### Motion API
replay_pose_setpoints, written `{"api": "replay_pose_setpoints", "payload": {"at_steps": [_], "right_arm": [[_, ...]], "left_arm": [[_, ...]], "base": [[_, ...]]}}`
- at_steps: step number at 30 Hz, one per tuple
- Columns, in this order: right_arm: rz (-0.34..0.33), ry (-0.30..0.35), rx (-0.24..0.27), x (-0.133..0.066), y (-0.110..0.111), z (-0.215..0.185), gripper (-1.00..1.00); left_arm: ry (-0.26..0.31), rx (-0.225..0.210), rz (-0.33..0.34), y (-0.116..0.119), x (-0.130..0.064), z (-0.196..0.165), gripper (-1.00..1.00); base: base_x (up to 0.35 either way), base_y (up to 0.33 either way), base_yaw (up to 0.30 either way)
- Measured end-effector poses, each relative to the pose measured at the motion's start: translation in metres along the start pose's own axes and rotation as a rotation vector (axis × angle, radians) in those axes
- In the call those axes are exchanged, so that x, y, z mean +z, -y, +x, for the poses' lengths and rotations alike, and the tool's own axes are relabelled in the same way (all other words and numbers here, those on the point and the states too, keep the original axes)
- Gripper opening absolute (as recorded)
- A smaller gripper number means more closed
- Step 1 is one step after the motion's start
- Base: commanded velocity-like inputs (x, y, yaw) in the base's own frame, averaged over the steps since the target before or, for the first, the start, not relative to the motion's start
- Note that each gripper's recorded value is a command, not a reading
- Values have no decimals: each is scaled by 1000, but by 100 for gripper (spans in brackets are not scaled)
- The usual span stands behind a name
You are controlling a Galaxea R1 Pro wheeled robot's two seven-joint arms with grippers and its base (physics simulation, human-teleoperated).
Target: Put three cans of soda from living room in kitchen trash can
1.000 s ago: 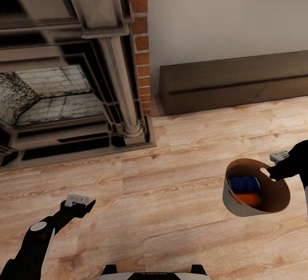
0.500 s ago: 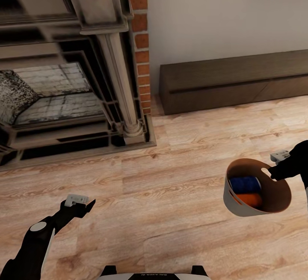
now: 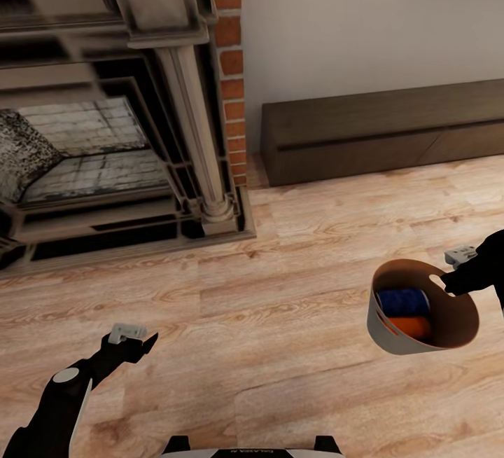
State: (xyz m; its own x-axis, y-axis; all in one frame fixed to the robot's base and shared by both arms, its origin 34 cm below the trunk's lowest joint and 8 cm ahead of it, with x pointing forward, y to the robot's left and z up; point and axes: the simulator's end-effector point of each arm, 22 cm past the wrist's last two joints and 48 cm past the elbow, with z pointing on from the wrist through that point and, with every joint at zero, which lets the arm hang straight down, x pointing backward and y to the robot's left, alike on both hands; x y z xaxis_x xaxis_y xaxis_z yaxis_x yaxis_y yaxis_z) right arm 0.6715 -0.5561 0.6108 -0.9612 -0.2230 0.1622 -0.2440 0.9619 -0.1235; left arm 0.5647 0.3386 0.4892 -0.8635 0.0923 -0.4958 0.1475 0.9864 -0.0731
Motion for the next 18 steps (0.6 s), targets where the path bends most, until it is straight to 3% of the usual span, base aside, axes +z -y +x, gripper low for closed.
{"api": "replay_pose_setpoints", "payload": {"at_steps": [18], "right_arm": [[0, 0, 0, 18, -2, -2, -100]], "left_arm": [[-1, 0, 1, -1, 16, 11, 100]], "base": [[0, 0, 0]]}}
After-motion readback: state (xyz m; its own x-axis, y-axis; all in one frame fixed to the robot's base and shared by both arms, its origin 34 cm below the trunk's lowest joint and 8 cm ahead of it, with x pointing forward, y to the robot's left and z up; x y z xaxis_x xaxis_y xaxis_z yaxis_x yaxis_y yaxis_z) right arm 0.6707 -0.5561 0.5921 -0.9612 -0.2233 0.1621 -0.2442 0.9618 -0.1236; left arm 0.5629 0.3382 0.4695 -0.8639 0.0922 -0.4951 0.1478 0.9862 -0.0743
